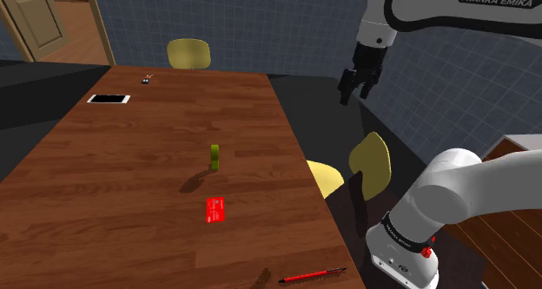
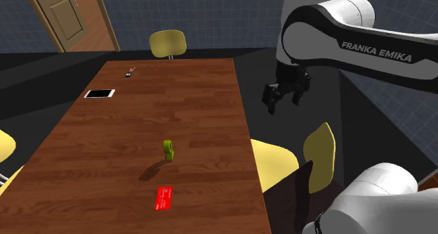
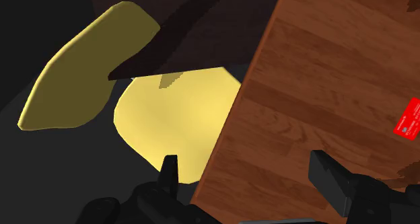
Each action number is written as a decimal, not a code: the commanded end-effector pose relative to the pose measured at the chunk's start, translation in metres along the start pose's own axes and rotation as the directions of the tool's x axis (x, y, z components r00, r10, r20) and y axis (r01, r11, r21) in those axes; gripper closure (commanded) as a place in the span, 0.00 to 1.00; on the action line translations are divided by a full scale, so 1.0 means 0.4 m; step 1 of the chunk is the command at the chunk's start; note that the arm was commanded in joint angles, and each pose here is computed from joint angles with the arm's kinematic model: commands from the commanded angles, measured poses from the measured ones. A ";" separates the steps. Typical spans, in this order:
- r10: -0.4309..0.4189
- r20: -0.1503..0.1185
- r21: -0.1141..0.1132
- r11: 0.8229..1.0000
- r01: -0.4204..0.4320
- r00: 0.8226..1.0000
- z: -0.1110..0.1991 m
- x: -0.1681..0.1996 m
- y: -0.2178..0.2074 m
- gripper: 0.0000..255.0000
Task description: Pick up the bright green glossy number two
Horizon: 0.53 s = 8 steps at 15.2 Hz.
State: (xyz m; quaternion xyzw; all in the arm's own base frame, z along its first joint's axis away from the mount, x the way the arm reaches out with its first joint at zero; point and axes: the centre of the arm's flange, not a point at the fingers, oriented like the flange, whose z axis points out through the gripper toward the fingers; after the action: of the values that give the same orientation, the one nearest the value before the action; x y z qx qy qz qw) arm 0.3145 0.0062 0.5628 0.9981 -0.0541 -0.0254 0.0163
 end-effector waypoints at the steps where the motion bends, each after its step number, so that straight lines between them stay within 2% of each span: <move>1: 0.000 0.000 0.000 1.000 0.000 1.000 0.000 0.000 0.000 0.00; 8: 0.080 -0.034 0.000 0.997 -0.080 0.996 0.096 0.071 -0.194 0.00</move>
State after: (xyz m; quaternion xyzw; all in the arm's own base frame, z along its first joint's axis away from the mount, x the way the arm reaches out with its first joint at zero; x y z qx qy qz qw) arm 0.3435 0.0665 0.5243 0.9960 -0.0870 -0.0108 0.0195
